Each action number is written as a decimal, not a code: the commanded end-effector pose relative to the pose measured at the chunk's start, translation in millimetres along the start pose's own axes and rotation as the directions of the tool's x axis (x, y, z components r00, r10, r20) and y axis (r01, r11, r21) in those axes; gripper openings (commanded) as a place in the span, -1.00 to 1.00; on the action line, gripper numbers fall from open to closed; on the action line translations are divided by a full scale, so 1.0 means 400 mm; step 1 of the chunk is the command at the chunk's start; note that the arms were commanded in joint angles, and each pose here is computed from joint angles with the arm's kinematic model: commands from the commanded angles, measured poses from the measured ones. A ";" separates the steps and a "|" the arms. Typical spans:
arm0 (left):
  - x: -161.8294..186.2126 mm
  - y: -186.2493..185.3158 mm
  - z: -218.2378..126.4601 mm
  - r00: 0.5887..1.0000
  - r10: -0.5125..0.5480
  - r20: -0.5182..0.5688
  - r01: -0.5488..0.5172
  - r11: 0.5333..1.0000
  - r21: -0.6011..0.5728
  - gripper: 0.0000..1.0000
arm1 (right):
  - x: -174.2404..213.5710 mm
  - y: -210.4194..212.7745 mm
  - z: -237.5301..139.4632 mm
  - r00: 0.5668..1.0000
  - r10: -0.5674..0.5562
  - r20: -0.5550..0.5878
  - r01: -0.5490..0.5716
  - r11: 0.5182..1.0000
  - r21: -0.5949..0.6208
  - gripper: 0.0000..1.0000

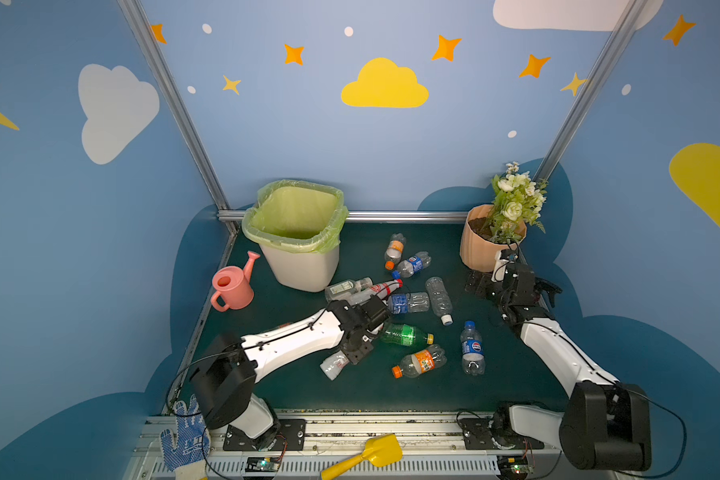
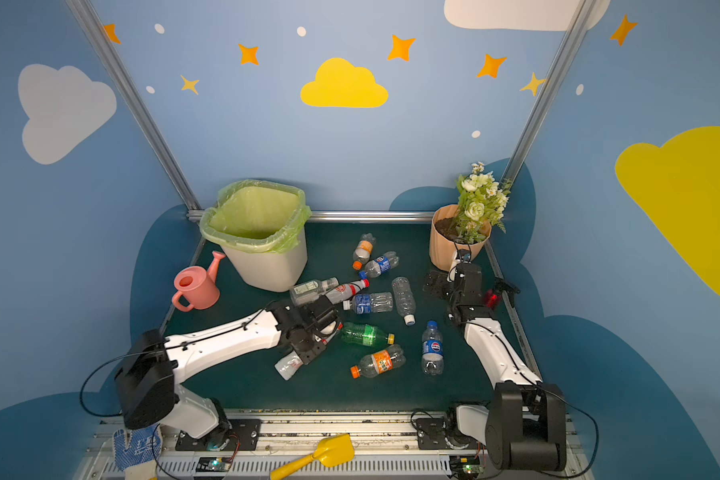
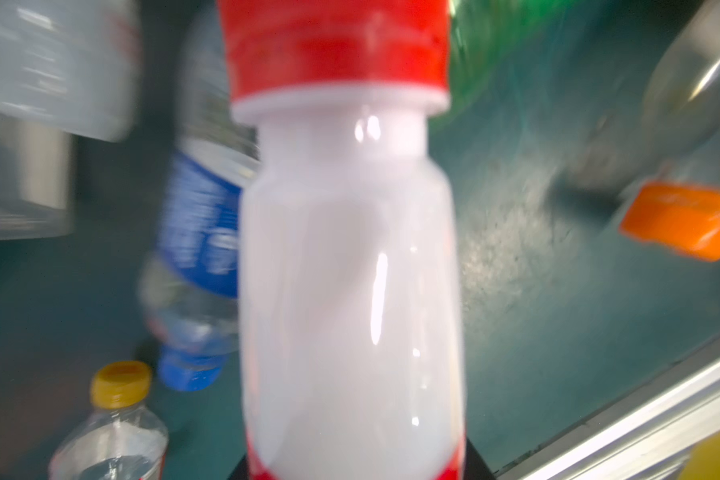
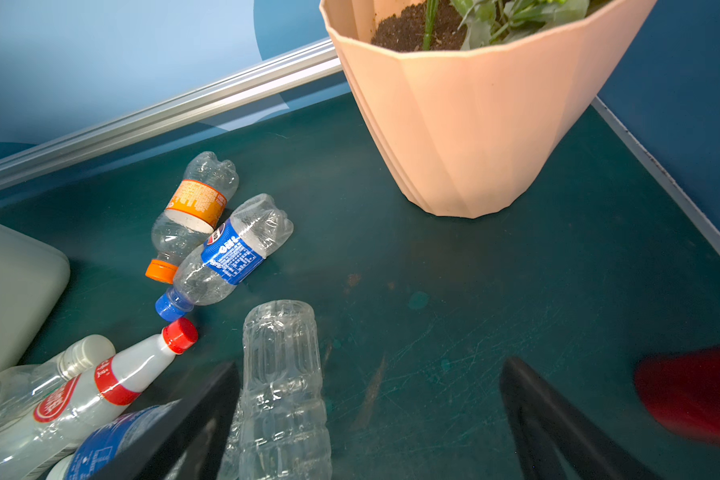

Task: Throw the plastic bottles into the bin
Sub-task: 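Lift the red-capped white bottle with the left gripper above the bin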

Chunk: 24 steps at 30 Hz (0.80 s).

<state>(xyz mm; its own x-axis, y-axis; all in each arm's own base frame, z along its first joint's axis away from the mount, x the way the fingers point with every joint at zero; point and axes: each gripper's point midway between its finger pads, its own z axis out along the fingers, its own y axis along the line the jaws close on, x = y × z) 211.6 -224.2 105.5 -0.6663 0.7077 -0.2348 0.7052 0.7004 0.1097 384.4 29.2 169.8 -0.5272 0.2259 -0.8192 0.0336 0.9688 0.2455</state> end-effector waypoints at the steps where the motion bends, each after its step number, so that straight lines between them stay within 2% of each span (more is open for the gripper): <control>1: -0.062 0.045 -0.112 0.982 -0.089 0.168 0.086 0.996 0.026 -0.11 | -0.020 0.010 0.000 1.000 0.008 0.008 -0.008 1.000 -0.015 0.94; 3: -0.090 0.082 -0.180 0.956 -0.127 0.263 0.126 0.992 0.019 -0.16 | -0.018 0.011 0.001 1.000 0.008 0.005 -0.008 1.000 -0.019 0.94; 5: -0.124 0.121 -0.261 0.912 -0.147 0.384 0.160 0.987 -0.003 -0.17 | -0.016 0.015 0.004 1.000 0.010 0.001 -0.010 1.000 -0.029 0.94; 7: -0.156 0.160 -0.351 0.857 -0.132 0.498 0.179 0.983 -0.047 -0.14 | -0.016 0.019 0.007 1.000 0.016 -0.002 -0.016 0.999 -0.038 0.94; 12: -0.216 0.276 -0.603 0.682 -0.079 0.727 0.270 0.951 -0.150 -0.17 | -0.026 0.027 0.010 1.000 0.028 0.002 -0.028 0.998 -0.051 0.94; 15: -0.235 0.338 -0.781 0.510 0.006 0.860 0.366 0.903 -0.224 -0.16 | -0.030 0.029 0.008 1.000 0.029 0.003 -0.029 0.998 -0.052 0.94; 18: -0.231 0.368 -0.948 0.294 0.100 0.951 0.447 0.865 -0.229 -0.16 | -0.032 0.031 0.004 1.000 0.028 0.006 -0.028 0.998 -0.053 0.94; 20: -0.229 0.375 -1.043 0.149 0.180 0.972 0.479 0.847 -0.230 -0.16 | -0.033 0.030 -0.001 1.000 0.026 0.007 -0.026 0.998 -0.050 0.94; 22: -0.232 0.393 -1.096 0.077 0.230 0.970 0.514 0.825 -0.236 -0.15 | -0.035 0.028 -0.007 1.000 0.026 0.014 -0.025 0.999 -0.047 0.94; 24: -0.250 0.422 -1.112 0.058 0.240 0.969 0.531 0.814 -0.233 -0.14 | -0.037 0.027 -0.014 1.000 0.023 0.018 -0.022 0.999 -0.045 0.94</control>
<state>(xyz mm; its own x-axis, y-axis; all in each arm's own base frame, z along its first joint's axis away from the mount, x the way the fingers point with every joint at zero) 280.8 -146.1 535.8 0.2151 0.1432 -0.9660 0.2516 0.9477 0.1965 387.9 36.5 170.1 -0.5402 0.2489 -0.8039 0.0147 0.9579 0.2867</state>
